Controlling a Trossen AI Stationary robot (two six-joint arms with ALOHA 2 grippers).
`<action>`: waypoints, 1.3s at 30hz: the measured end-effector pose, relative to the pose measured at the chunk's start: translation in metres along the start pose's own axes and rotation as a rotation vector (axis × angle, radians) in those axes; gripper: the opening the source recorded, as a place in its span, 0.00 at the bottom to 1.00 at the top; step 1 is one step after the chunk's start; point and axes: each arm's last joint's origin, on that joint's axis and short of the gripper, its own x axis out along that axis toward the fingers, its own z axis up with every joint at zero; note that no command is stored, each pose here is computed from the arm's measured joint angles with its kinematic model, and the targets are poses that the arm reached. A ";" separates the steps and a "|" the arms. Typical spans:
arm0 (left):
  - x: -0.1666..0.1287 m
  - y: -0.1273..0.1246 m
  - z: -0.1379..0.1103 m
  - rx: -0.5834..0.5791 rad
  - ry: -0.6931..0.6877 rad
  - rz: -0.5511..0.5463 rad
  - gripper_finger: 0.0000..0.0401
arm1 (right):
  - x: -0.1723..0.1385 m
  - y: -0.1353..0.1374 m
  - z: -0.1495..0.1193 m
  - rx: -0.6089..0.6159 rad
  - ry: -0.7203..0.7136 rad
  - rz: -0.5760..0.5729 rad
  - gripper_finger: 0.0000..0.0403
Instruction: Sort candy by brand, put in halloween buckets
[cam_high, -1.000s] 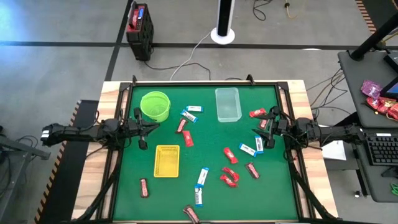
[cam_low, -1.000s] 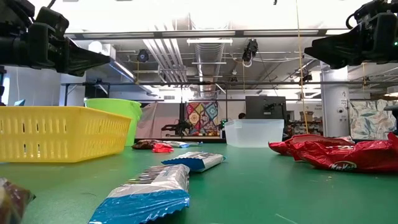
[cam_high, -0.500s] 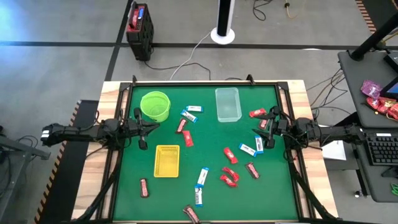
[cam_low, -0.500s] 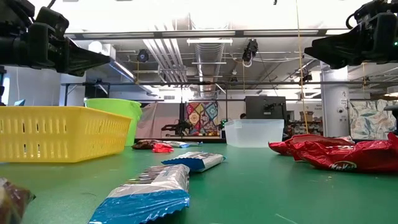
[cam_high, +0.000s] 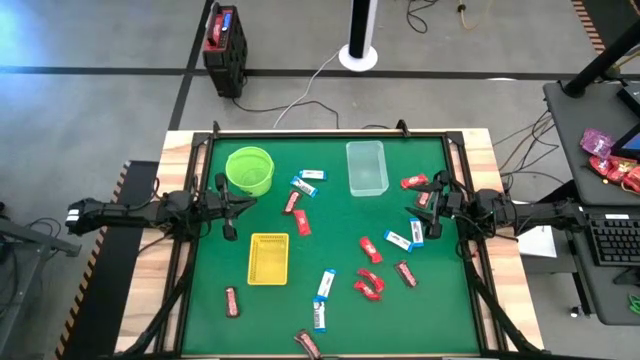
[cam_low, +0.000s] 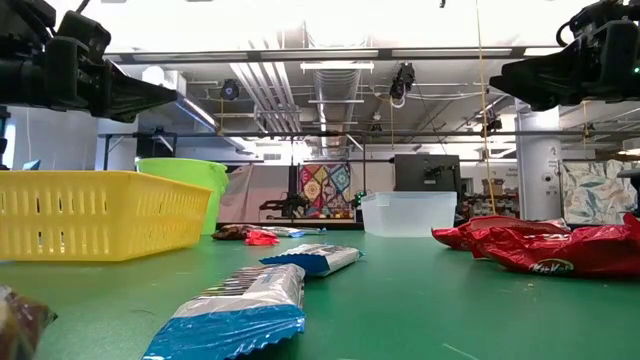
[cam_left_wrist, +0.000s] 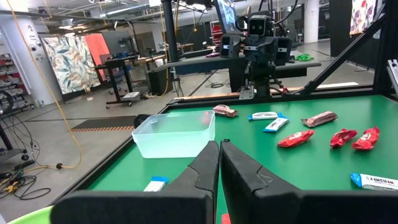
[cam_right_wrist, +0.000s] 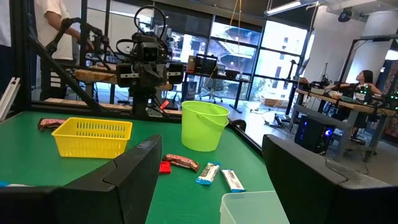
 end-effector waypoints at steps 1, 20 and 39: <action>0.000 0.000 0.000 0.007 -0.001 0.000 0.00 | 0.000 0.000 0.000 0.000 0.000 0.001 0.68; -0.004 0.005 0.026 -0.639 -0.277 -0.047 0.00 | 0.000 -0.011 0.054 0.391 -0.068 -0.006 0.68; 0.028 -0.046 0.115 -1.068 0.794 0.141 0.00 | 0.024 -0.021 0.085 0.354 0.441 -0.347 0.68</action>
